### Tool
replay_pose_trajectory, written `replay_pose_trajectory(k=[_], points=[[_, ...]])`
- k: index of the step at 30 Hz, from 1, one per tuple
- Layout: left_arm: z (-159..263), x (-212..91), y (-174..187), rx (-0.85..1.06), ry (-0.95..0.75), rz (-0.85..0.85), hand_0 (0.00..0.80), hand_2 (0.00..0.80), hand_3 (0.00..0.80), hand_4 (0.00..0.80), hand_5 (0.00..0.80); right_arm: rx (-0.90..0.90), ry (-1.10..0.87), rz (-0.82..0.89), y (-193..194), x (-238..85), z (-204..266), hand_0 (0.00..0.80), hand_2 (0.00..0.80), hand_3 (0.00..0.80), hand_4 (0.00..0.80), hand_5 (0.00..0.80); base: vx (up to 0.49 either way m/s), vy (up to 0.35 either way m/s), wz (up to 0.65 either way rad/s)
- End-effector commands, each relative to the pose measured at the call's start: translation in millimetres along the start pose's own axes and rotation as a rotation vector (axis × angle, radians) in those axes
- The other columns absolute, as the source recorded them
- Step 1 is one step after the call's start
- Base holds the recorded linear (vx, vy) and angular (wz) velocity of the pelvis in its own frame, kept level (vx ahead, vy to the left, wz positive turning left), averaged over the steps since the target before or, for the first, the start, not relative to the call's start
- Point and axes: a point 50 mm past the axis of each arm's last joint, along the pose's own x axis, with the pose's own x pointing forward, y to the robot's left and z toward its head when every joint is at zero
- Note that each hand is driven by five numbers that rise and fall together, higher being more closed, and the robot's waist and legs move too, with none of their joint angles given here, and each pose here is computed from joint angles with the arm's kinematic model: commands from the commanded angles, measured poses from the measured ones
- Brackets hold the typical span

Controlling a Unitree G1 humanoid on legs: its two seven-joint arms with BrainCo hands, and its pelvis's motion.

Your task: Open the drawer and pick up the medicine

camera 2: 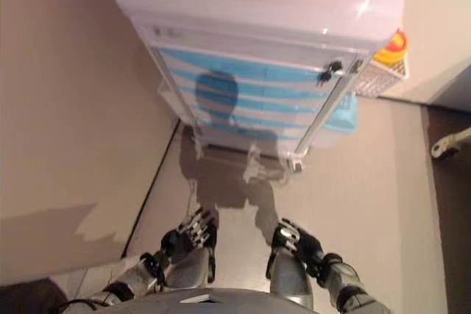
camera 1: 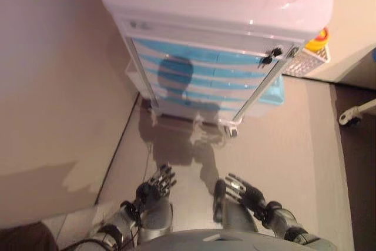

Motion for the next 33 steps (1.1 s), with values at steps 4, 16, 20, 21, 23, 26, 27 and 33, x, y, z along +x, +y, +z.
replay_pose_trajectory(k=[4,16,20,21,23,26,27,33], points=[[9,37,-48,-0.195,-0.163,-0.272,0.0,0.0,0.0,0.0,0.0,0.006,-0.022,0.032,10,3,-2,0.0,0.0,0.0,0.0,0.0,-0.04,0.025,-0.02],[87,71,-122,-0.284,-0.398,-0.554,0.0,0.0,0.0,0.0,0.0,-0.014,-0.049,0.08,17,9,16,0.0,0.0,0.0,0.0,0.0,0.01,0.014,-0.06],[128,74,-148,-0.303,-0.484,-0.607,0.0,0.0,0.0,0.0,0.0,-0.033,-0.04,0.091,17,9,20,0.0,0.0,0.0,0.0,0.0,0.001,0.013,-0.03],[138,74,-154,-0.305,-0.504,-0.621,0.0,0.0,0.0,0.0,0.0,-0.038,-0.038,0.095,17,9,21,0.0,0.0,0.0,0.0,0.0,0.003,0.022,-0.16],[164,72,-170,-0.31,-0.549,-0.652,0.0,0.0,0.0,0.0,0.0,-0.051,-0.029,0.104,16,8,22,0.0,0.0,0.0,0.0,0.0,-0.001,0.008,-0.12],[194,68,-194,-0.271,-0.597,-0.669,0.0,0.0,0.0,0.0,0.0,-0.059,-0.021,0.119,16,6,18,0.0,0.0,0.0,0.0,0.0,0.028,-0.001,-0.03],[201,68,-200,-0.26,-0.61,-0.668,0.0,0.0,0.0,0.0,0.0,-0.056,-0.021,0.121,16,6,18,0.0,0.0,0.0,0.0,0.0,0.084,-0.009,-0.09],[234,63,-246,-0.221,-0.663,-0.716,0.0,0.0,0.0,0.0,0.0,-0.06,-0.01,0.146,19,5,13,0.0,0.0,0.0,0.0,0.0,0.021,-0.019,-0.12]])
